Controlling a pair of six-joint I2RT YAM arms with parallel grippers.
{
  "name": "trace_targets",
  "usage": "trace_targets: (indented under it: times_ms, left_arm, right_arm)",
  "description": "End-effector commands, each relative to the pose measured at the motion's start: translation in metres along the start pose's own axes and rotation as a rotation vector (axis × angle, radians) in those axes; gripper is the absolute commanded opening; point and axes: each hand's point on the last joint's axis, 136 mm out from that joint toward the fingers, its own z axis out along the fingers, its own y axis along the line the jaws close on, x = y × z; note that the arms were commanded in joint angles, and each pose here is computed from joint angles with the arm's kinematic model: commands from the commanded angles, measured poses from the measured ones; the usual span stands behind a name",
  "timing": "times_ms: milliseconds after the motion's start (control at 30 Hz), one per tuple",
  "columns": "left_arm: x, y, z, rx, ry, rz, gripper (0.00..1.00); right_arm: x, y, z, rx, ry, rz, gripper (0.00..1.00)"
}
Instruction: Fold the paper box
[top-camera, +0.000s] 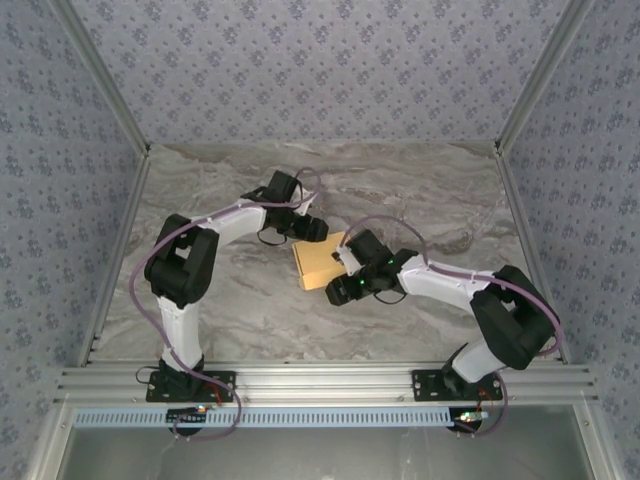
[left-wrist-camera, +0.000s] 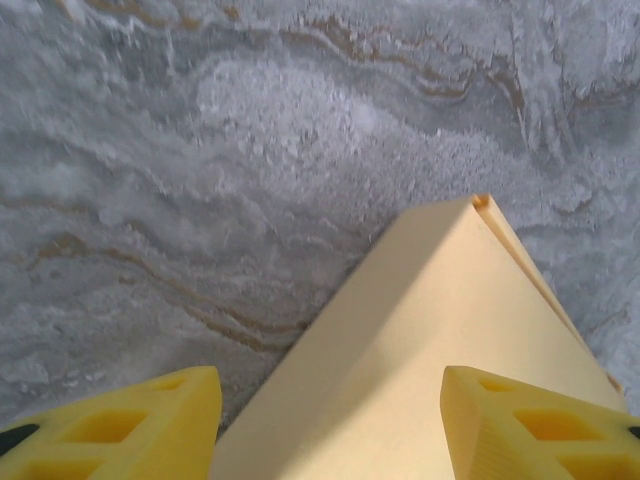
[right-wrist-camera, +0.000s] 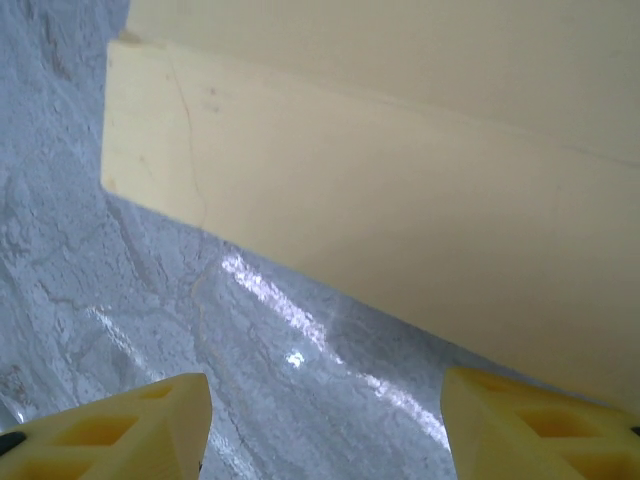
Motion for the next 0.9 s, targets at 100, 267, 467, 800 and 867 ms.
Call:
trace_targets:
  times_ms: [100,267,467,800,867]
  left_arm:
    - [0.025,-0.013,-0.017,0.072,-0.016,-0.062,0.6]
    - [0.04,-0.017,-0.026,0.097,-0.038,-0.095,0.63]
    - [0.036,-0.007,-0.032,0.032,-0.075,-0.107,0.66]
    - [0.045,0.005,-0.026,-0.008,-0.049,-0.124,0.62]
    - [0.046,0.006,-0.024,-0.009,-0.047,-0.126,0.61]
  right_arm:
    - [-0.031,-0.02,-0.017,-0.038,-0.078,0.057,0.64]
    - [-0.033,-0.037,-0.03,-0.053,-0.117,0.122,0.64]
    - [-0.024,-0.036,-0.034,-0.12,-0.155,0.222,0.65]
    - [-0.019,-0.04,-0.014,-0.223,-0.206,0.395,0.63]
    - [-0.018,-0.039,-0.009,-0.245,-0.207,0.413,0.61]
